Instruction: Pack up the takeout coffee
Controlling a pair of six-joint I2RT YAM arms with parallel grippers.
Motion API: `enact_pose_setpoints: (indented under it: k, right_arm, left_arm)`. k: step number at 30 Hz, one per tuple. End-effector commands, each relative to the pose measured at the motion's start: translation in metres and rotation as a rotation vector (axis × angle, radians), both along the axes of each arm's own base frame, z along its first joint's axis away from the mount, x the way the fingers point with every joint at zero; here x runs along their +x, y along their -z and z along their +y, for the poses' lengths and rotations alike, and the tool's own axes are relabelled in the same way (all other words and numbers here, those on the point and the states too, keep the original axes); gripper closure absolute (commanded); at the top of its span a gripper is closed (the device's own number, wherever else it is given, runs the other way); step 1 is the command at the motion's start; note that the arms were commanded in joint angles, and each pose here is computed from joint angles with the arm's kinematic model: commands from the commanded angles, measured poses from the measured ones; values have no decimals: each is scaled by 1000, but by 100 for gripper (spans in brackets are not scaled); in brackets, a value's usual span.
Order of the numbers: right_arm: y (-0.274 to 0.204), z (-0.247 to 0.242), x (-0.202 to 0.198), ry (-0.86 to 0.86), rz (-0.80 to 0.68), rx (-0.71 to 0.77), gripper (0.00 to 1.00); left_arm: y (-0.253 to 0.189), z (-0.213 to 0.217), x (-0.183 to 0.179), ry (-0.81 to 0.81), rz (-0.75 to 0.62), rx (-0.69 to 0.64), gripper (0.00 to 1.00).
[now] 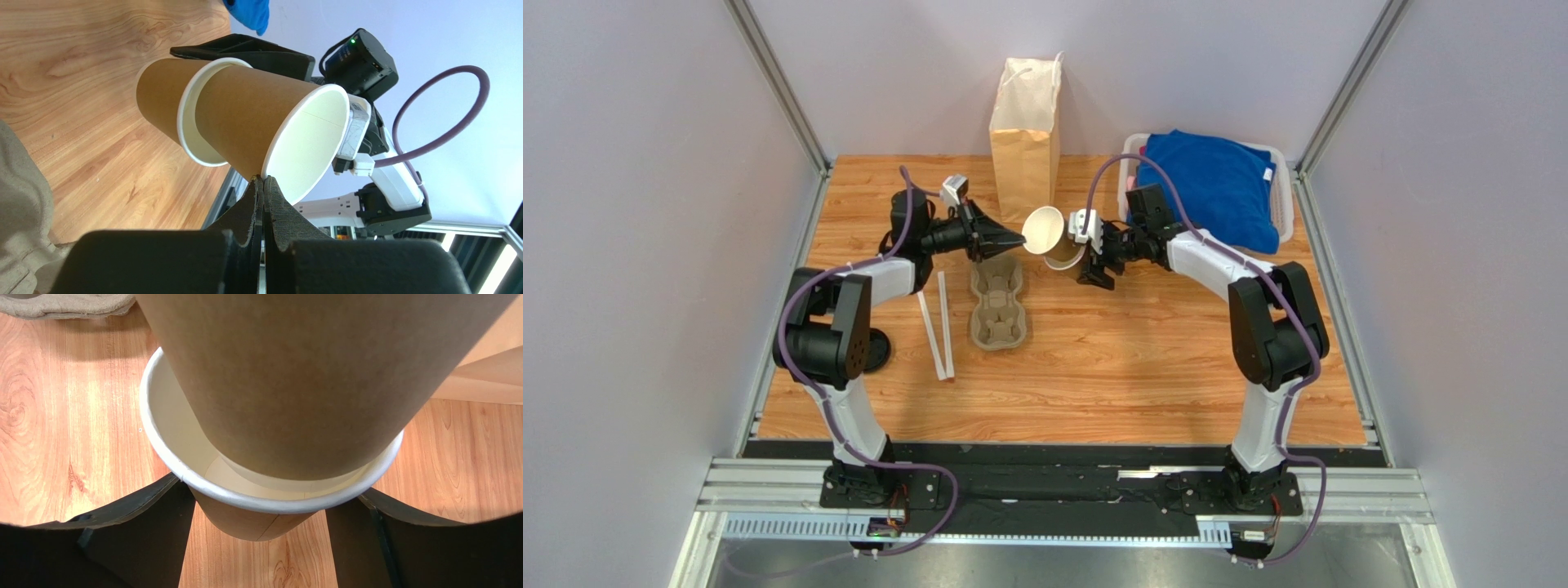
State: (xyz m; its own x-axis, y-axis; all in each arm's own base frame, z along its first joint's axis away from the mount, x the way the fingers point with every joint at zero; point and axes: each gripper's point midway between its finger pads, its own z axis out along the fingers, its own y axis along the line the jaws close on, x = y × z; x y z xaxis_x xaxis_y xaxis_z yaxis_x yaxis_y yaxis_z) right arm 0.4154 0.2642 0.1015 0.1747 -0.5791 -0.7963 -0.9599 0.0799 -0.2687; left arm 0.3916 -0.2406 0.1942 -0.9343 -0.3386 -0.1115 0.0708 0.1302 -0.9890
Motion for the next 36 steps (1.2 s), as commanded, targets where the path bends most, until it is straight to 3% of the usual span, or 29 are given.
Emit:
enact_pose_setpoints:
  k: [1,11,19,20,21,23,25,26,27,29,36]
  right_arm:
    - [-8,5,4,-19,-26,17,28]
    - [-12,-1,9,13,-20,29,28]
    - [-19,-3,10,23,-32,35,28]
    - [-21,-4,10,27,-33,37,28]
    - [-23,-4,11,30,-36,39,28]
    - [-29,-5,11,45,-34,49,28]
    - [-37,-5,15,67,-35,67,28]
    - [-42,-5,17,86,-23,81,27]
    - [-47,-4,20,93,-32,95,27]
    - [-53,-3,22,118,-19,123,25]
    - [-73,11,50,213,-55,256,23]
  left_arm:
    - [-27,1,-6,17,-96,-21,100]
    - [-47,28,-6,-12,-117,-10,100]
    - [-81,64,-36,-27,-205,79,100]
    - [-73,64,-47,-18,-128,99,100]
    - [-79,67,-56,3,-232,163,100]
    - [-66,74,-80,33,-164,221,100]
    - [-64,76,-99,77,-256,271,100]
    - [-53,76,-116,103,-185,302,100]
    - [-50,80,-121,136,-280,364,100]
    - [-34,67,-151,249,-239,418,100]
    - [13,30,-195,475,-224,551,100]
